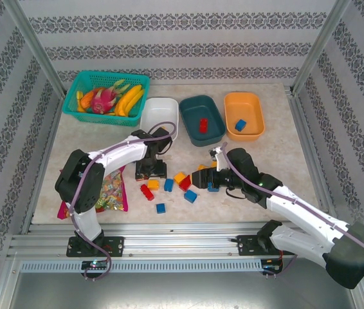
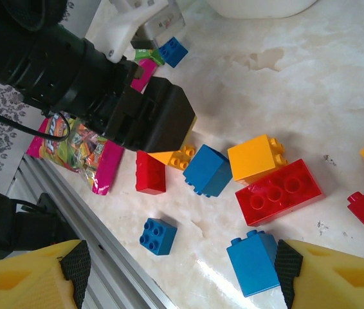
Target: Sort the legos into containers by color
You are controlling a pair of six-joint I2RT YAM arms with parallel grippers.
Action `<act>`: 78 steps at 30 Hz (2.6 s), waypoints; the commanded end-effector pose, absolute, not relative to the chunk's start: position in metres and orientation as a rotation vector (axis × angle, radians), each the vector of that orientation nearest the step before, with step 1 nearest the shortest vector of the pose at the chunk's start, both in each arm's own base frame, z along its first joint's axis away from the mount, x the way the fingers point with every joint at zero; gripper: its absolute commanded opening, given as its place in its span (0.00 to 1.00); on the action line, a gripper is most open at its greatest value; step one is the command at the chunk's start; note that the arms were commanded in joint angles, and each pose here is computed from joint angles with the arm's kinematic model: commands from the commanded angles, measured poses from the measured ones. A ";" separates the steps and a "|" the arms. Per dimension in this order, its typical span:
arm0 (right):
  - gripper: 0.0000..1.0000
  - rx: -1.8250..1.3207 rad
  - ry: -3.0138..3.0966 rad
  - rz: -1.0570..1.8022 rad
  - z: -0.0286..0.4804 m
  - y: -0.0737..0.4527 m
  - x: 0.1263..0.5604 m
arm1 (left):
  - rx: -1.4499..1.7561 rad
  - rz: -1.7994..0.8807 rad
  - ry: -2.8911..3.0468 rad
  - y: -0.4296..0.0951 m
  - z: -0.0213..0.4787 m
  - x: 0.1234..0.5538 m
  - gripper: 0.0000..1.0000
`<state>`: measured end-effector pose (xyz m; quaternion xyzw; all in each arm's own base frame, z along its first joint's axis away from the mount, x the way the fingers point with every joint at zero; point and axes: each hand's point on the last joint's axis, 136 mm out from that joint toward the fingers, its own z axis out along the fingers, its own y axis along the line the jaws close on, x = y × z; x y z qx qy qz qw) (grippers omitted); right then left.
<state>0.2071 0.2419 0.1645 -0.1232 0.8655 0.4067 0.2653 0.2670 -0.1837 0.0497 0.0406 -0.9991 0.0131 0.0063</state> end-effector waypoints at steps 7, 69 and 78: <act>0.78 -0.339 2.320 1.110 0.167 0.247 0.210 | 0.091 -0.070 -3.057 -0.177 0.040 0.251 0.66; 0.77 0.035 2.182 0.883 0.223 0.216 0.295 | 0.251 -0.084 -3.272 -0.158 0.062 0.474 0.61; 0.76 -0.081 2.243 0.759 0.226 0.212 0.293 | 0.321 0.072 -3.391 -0.166 0.129 0.478 0.73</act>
